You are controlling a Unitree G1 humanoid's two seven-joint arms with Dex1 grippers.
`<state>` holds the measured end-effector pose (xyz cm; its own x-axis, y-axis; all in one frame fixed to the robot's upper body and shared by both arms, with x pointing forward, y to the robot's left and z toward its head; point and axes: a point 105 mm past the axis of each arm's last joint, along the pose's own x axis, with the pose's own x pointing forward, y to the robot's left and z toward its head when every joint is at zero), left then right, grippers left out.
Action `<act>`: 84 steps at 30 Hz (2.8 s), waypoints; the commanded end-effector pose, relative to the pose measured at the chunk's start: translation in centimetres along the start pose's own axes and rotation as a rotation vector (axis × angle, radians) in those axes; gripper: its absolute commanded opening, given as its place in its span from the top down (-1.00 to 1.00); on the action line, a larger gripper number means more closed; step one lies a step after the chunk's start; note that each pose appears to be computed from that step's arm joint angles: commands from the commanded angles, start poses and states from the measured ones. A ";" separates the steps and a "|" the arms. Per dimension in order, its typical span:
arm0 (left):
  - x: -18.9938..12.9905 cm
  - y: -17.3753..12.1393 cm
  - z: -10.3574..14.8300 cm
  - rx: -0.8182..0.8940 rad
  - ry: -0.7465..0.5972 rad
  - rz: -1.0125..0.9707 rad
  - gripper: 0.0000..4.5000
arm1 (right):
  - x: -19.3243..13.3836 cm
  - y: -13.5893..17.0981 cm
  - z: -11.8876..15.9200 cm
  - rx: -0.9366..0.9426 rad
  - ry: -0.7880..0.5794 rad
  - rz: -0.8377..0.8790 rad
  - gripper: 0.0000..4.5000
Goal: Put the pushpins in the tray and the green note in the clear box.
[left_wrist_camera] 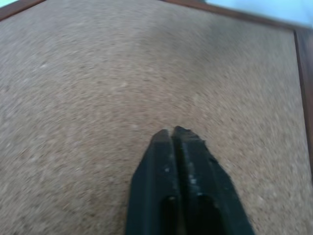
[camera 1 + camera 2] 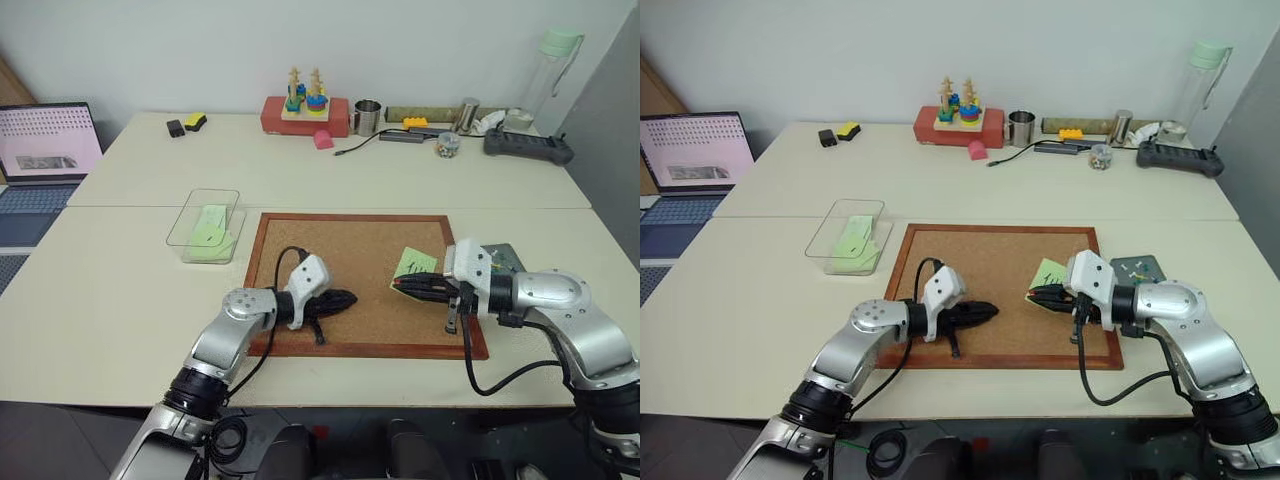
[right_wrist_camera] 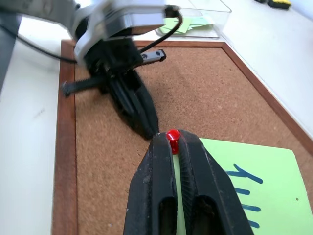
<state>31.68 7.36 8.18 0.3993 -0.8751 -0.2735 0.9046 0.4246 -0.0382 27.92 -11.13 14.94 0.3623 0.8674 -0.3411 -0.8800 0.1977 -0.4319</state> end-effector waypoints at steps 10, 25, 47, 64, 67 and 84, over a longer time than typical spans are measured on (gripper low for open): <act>-2.0 -2.3 6.9 -0.327 -0.244 -0.175 -0.27 | 1.7 0.2 2.4 -0.484 -0.045 0.076 1.00; 0.4 -3.5 8.1 -0.408 -0.306 -0.215 -0.38 | 2.3 0.6 3.5 -0.606 -0.094 0.109 1.00; -3.4 0.6 9.8 -0.370 -0.461 -0.020 0.99 | 2.3 0.3 3.6 -0.592 -0.108 0.088 1.00; -3.8 -3.9 4.9 -0.409 -0.265 -0.155 -0.28 | 1.7 -2.0 4.7 -0.518 -0.129 0.001 1.00; -2.0 -4.4 4.9 -0.442 -0.269 -0.186 -0.47 | 1.7 -2.1 5.2 -0.506 -0.144 -0.004 1.00; -0.8 -4.7 5.5 -0.491 -0.292 -0.258 0.50 | 1.8 -2.0 5.7 -0.478 -0.161 -0.022 1.00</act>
<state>28.29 4.82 12.94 0.2850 -0.9578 0.0372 0.8107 0.2202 -0.5424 28.88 -7.42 18.17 0.2851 0.9196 -0.2703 -0.6622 -0.0149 -0.7492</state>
